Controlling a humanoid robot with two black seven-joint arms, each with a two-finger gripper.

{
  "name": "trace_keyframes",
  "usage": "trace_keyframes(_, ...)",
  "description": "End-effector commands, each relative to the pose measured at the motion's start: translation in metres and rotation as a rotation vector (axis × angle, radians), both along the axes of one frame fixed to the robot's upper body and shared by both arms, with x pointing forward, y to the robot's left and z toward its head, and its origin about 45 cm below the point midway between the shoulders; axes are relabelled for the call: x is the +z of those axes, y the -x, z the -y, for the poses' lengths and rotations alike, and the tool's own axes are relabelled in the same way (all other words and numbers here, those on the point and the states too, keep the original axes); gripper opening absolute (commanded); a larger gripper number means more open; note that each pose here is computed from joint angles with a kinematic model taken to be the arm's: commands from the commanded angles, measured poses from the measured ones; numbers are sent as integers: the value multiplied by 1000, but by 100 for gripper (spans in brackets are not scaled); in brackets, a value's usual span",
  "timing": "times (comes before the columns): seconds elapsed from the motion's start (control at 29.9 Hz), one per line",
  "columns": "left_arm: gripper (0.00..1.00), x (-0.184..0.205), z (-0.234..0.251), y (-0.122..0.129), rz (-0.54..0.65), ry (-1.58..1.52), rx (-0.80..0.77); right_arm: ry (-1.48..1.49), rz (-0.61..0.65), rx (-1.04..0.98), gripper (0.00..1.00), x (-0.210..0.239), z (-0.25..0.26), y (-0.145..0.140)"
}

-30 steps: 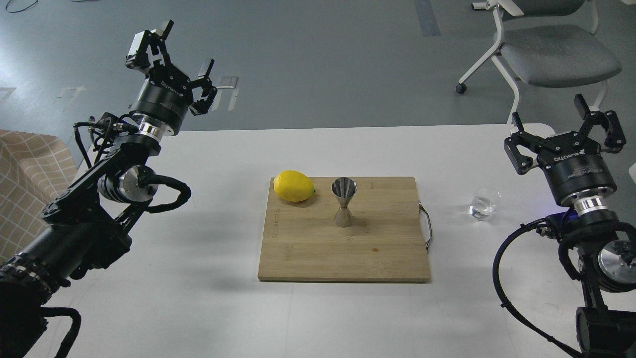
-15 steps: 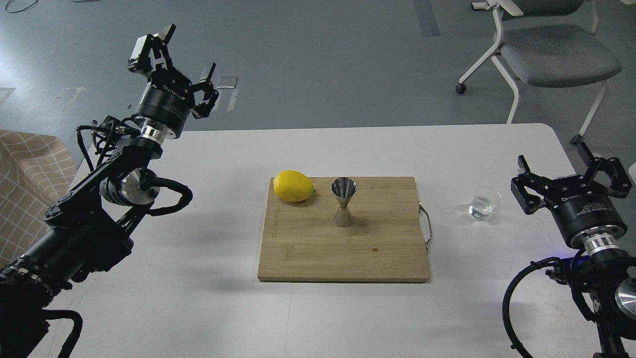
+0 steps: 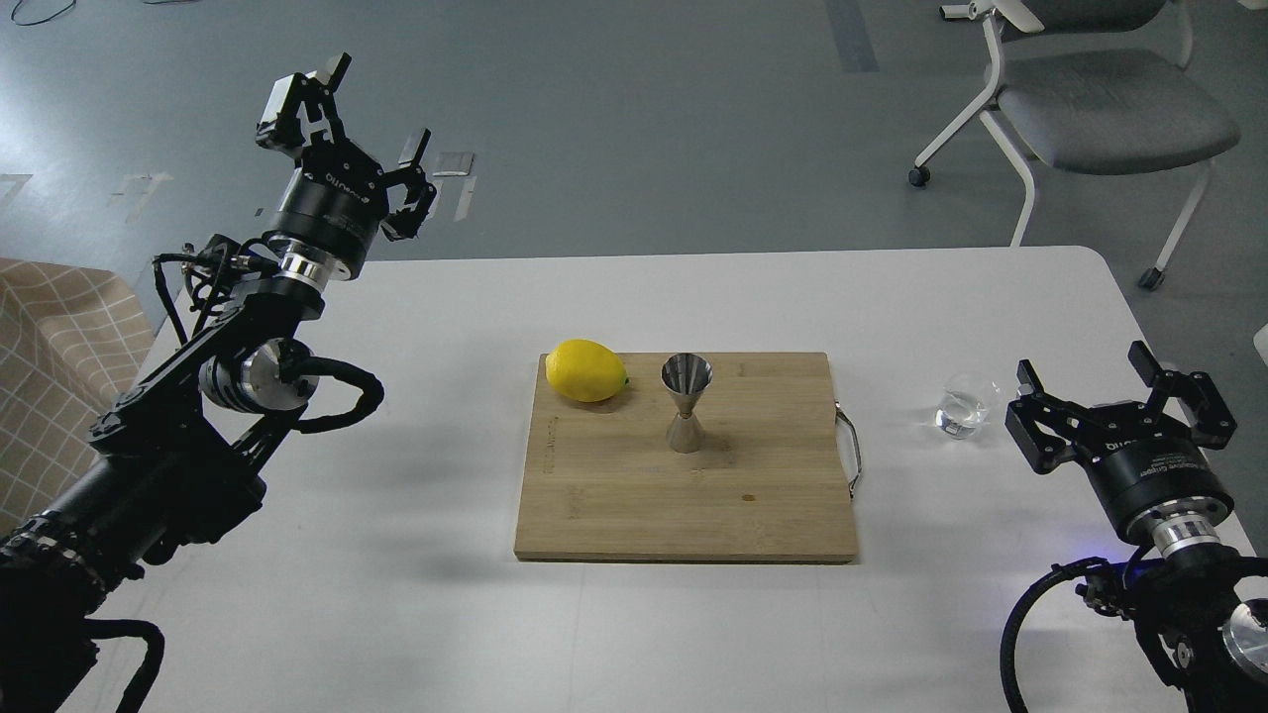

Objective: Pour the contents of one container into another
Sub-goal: 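Lower the right gripper toward the clear glass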

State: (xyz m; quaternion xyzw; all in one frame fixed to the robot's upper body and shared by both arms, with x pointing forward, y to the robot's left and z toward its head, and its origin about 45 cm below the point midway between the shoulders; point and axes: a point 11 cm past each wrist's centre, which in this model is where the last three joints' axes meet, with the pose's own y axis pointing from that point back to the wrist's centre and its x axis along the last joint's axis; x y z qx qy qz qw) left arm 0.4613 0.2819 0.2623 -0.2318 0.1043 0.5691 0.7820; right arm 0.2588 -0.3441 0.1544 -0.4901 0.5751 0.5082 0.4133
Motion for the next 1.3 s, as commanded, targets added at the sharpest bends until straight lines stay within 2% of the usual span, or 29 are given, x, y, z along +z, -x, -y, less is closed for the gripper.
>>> trace_keyframes(0.0, 98, 0, 0, 0, 0, 1, -1, -27, -54, 6, 96, -10, -5, 1)
trace_keyframes(0.2, 98, 1, -2, 0, 1, -3, 2, -50, -180, -14, 96, -24, -4, 5)
trace_keyframes(0.74, 98, 3, -5, 0, 5, -7, 7, -58, -269, -38, 96, -44, 1, 7)
trace_keyframes(1.27, 98, 3, -6, 0, 5, -11, 9, -62, -297, -8, 96, -57, -9, -10)
